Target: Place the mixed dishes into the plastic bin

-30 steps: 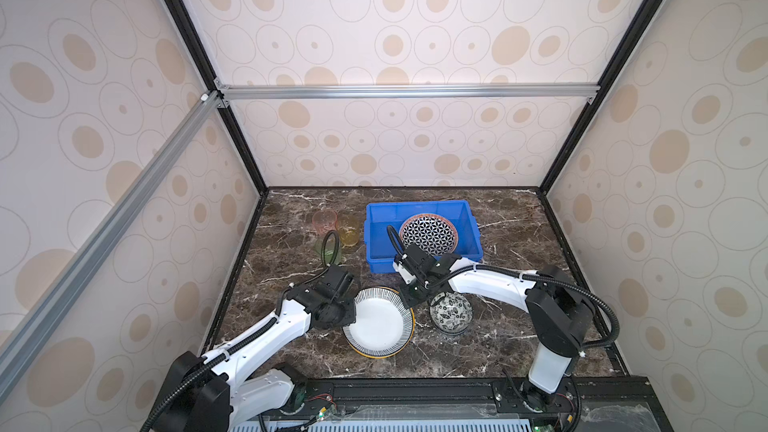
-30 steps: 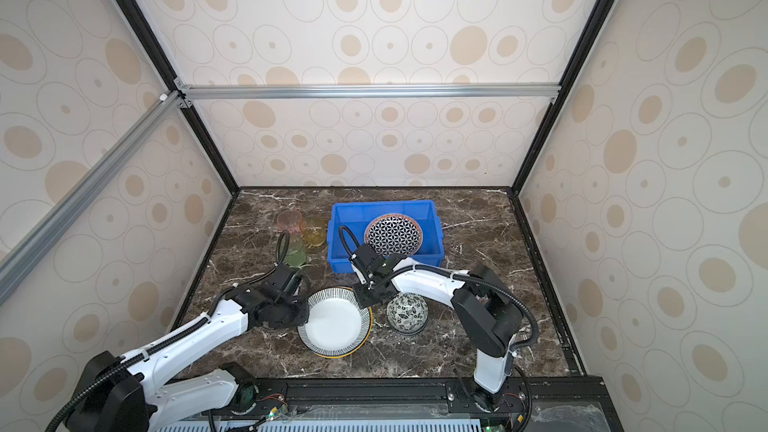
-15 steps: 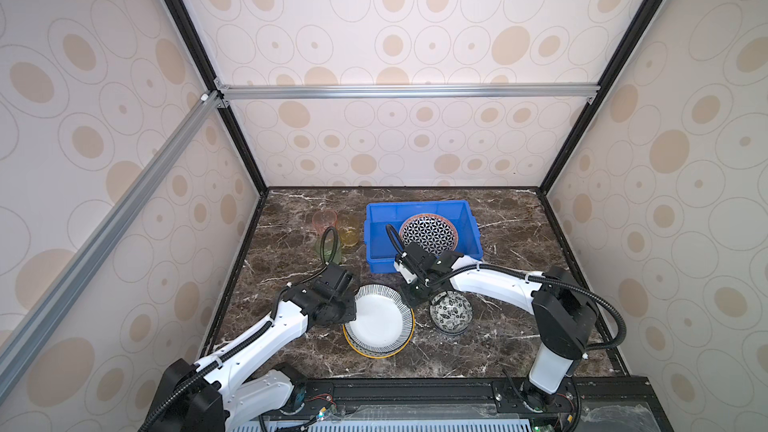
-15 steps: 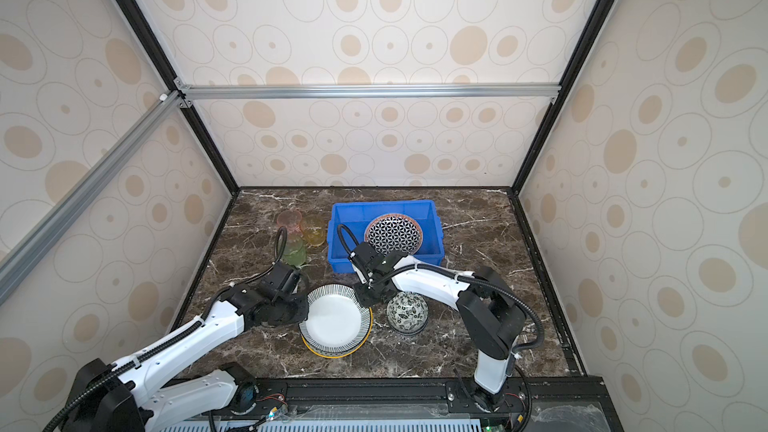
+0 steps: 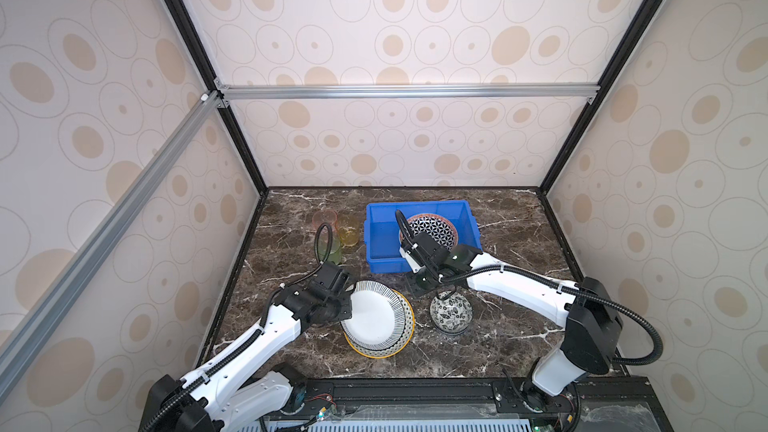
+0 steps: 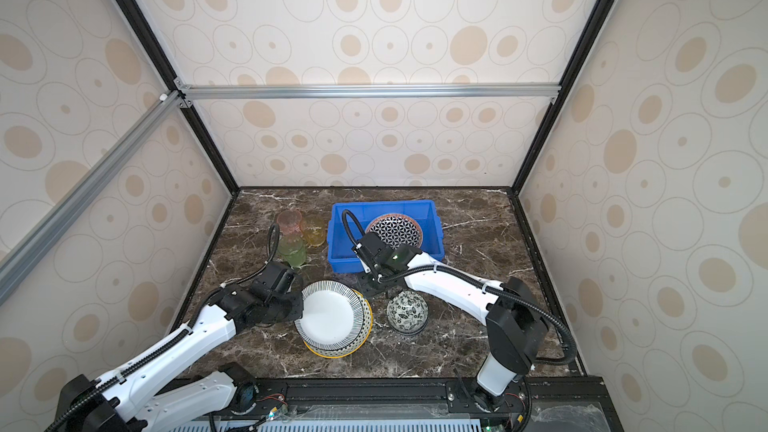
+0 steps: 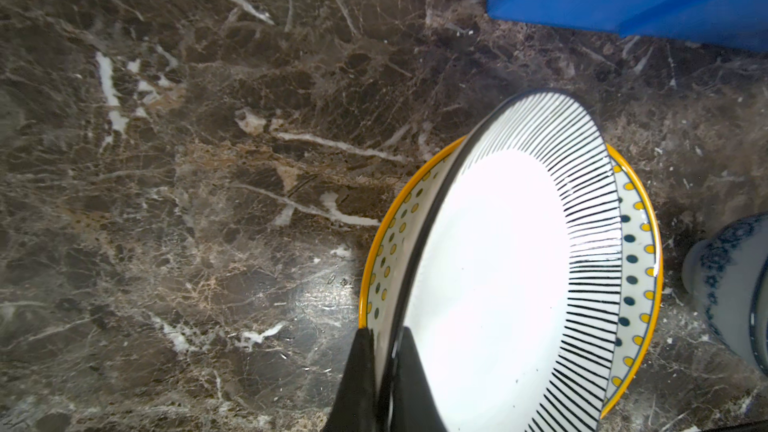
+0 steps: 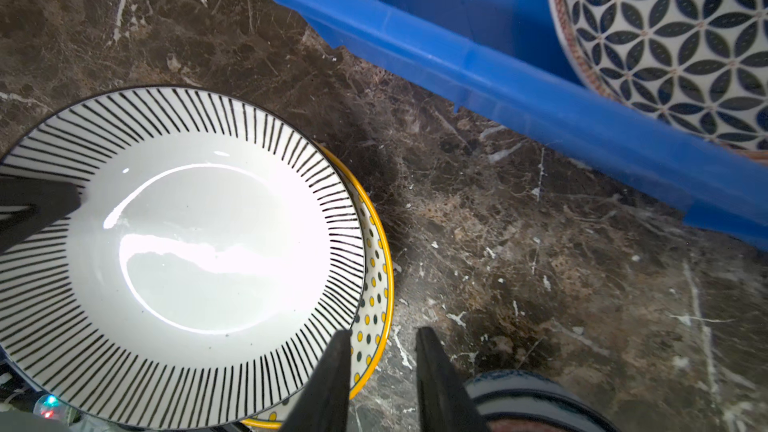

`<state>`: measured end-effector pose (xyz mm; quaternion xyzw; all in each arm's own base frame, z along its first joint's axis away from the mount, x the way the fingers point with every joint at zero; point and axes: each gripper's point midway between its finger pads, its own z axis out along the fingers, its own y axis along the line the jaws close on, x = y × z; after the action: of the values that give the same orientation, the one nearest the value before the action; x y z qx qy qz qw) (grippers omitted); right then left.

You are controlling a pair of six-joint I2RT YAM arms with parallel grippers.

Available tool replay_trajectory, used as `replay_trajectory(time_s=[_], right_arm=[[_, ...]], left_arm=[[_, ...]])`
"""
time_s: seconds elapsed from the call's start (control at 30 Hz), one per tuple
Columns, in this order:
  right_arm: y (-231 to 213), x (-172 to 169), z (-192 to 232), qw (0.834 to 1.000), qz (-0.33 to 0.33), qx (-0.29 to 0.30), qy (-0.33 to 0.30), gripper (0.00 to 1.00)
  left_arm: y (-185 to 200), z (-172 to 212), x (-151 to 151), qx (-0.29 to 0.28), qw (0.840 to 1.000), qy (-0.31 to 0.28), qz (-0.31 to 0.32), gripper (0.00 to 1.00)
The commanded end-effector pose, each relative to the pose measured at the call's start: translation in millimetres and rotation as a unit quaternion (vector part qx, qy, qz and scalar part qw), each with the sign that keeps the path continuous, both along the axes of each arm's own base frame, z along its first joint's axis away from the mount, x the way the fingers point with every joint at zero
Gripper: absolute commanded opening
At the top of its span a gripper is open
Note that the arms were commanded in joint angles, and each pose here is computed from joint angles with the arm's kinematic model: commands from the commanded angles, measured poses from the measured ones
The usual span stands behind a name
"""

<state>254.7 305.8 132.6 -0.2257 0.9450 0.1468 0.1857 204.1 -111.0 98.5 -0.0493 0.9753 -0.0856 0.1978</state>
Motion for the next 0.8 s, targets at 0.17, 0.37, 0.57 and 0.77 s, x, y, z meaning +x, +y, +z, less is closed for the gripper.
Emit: replay_trajectory(time_s=[0.17,0.37,0.57,0.77], right_arm=[[-22.2,9.3,38.6,0.997,-0.022,-0.018,-0.067,0.33],[-35.3,15.2,58.4,0.993,-0.036,-0.020,-0.108,0.36],[-48.4,20.9,72.7,0.989,-0.049,-0.018,-0.137,0.41],[-66.1,29.4,77.3,0.988,-0.075,-0.009,-0.135,0.43]], left_arm=[[0.8,30.9,5.2,-0.001,0.999,-0.035,-0.011,0.00],[-2.1,47.4,7.0,-0.013,0.999,-0.049,-0.016,0.00],[-3.2,60.8,9.1,-0.015,0.998,-0.059,-0.020,0.00],[-6.3,77.4,13.6,-0.021,0.997,-0.072,-0.024,0.00]])
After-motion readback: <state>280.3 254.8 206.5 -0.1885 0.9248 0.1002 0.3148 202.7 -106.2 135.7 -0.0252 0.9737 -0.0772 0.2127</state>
